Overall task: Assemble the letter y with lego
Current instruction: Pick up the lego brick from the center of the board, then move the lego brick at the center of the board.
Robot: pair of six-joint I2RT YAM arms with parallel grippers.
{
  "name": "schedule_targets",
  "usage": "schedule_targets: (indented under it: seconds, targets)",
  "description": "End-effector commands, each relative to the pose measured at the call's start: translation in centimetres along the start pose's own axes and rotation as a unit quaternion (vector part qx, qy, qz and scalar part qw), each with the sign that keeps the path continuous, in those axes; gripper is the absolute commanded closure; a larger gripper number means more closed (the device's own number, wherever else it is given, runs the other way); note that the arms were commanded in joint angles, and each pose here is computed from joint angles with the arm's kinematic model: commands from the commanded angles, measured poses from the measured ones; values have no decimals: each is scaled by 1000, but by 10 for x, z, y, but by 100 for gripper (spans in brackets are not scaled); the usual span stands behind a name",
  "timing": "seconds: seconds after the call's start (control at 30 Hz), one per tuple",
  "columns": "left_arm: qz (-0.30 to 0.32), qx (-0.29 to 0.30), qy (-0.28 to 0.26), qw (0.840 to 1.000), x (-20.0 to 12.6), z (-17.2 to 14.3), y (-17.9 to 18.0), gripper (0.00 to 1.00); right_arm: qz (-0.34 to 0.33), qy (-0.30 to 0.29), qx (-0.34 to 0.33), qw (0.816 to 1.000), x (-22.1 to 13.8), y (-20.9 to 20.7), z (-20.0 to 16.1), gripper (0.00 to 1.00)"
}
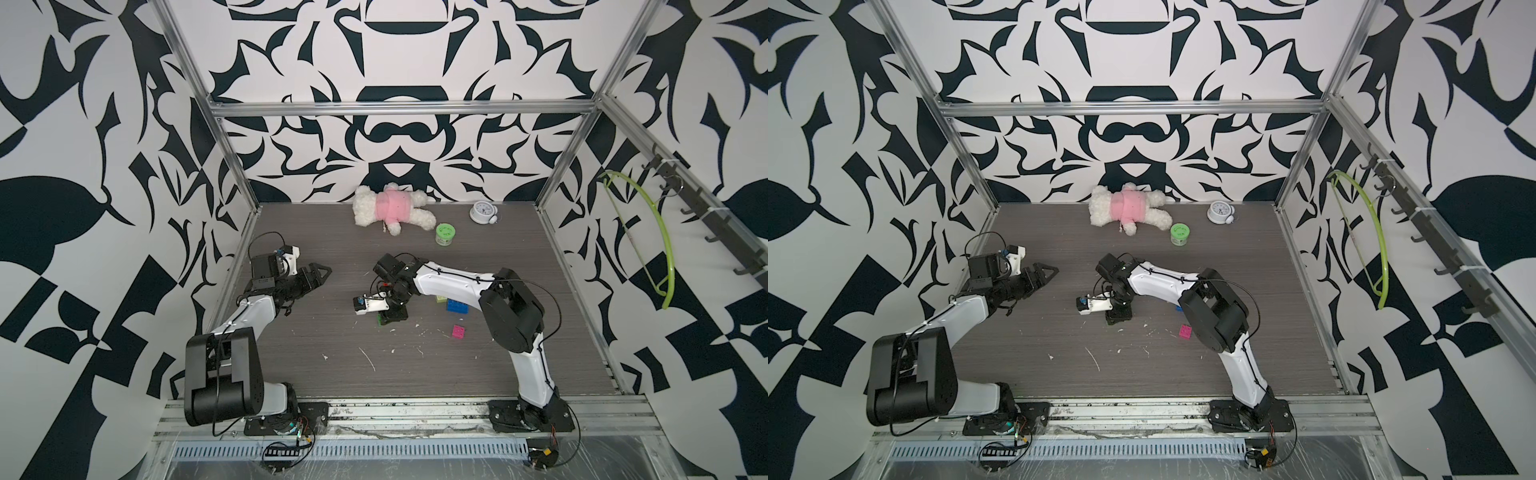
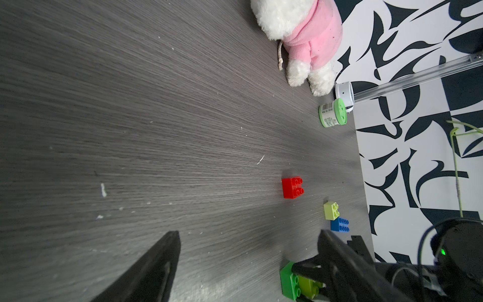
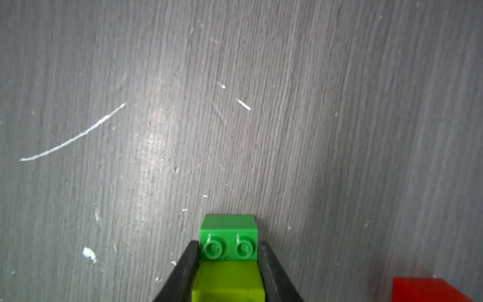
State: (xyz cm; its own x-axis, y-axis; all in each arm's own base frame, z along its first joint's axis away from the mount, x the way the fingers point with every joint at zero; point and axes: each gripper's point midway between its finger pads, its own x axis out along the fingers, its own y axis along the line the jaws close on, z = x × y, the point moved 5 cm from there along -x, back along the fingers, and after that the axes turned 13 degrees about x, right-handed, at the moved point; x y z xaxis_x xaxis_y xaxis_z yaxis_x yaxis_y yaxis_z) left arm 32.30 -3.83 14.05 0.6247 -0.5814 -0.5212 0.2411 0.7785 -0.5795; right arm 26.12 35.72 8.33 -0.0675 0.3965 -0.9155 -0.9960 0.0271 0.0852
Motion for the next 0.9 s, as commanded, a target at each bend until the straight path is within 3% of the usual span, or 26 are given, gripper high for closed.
schedule_targets:
  seconds: [0.0, 0.17, 0.43, 0.63, 0.87]
  targets:
    - [-13, 11, -2, 1000, -2, 6, -5, 13, -16, -35, -3, 999, -26, 0, 21, 65]
    - [-41, 33, 16, 998, 15, 21, -21, 13, -39, -74, 21, 996, -53, -1, 25, 66]
    - [-114, 94, 77, 986, 94, 47, -72, 19, -110, -113, 87, 984, -109, -2, -10, 66]
    - [-148, 110, 150, 971, 165, 28, -97, 26, -164, -116, 119, 972, -136, 6, -40, 66]
    - [-156, 120, 212, 957, 205, -11, -113, 27, -177, -116, 131, 969, -143, 15, -54, 66]
